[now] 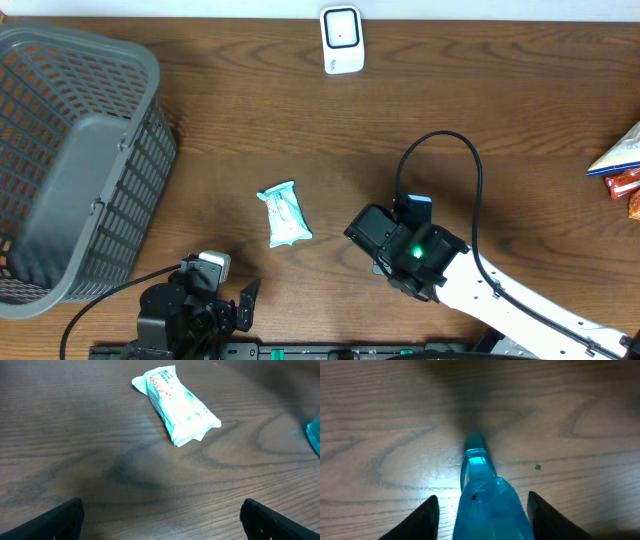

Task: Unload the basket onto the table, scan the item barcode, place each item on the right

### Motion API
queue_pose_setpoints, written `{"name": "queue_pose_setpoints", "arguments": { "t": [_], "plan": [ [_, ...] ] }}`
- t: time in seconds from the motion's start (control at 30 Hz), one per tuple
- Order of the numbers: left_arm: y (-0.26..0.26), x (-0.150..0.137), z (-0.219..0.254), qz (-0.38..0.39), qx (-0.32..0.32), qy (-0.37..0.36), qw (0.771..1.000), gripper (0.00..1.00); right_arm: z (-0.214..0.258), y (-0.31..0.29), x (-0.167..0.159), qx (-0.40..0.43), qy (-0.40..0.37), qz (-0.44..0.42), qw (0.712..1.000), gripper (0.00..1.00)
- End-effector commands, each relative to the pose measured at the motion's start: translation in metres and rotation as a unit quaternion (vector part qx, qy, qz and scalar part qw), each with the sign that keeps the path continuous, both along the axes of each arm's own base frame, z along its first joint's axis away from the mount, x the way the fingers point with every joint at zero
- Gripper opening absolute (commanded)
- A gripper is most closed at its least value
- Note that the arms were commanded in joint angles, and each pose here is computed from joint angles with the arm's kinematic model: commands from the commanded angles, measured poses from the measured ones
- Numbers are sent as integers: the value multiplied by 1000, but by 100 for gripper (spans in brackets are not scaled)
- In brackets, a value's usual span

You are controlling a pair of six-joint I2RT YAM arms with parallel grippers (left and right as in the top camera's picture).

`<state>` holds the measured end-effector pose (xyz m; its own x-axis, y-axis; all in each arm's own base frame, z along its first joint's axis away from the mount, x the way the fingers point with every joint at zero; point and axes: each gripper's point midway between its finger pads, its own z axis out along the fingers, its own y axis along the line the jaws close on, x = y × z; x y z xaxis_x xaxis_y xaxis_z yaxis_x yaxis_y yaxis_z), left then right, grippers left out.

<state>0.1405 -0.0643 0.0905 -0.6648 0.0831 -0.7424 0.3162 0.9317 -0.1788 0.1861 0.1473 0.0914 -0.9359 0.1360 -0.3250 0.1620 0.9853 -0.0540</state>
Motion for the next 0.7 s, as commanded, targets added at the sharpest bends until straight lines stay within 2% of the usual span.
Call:
{"name": "queue_pose_setpoints", "arguments": {
  "t": [0.0,0.17,0.27,0.37,0.47,0.57,0.63,0.67],
  "plan": [
    [-1,-2,-1,-2,-2,4,1000,99,-19,-1,-11,-5,32,3,999,45],
    [-1,-2,-1,-1,-2,4,1000,99,-13,8,0,-6,9,73,997,42],
    [-1,-2,-1,-1,-2,4,1000,99,-6,21,11,9,-17,114,993,45],
    [-1,-2,-1,-2,-2,4,1000,99,-1,35,22,21,-44,155,987,53],
    [-1,-2,-1,-1,-2,4,1000,99,0,37,25,21,-50,166,985,56],
    [-1,-2,-1,-1,-2,4,1000,99,16,42,34,25,-64,179,981,77],
    [-1,-2,-1,-1,-2,4,1000,99,32,46,37,36,-73,178,981,86],
    [-1,-2,-1,-2,-2,4,1000,99,51,49,39,45,-83,179,979,93]
  ]
}}
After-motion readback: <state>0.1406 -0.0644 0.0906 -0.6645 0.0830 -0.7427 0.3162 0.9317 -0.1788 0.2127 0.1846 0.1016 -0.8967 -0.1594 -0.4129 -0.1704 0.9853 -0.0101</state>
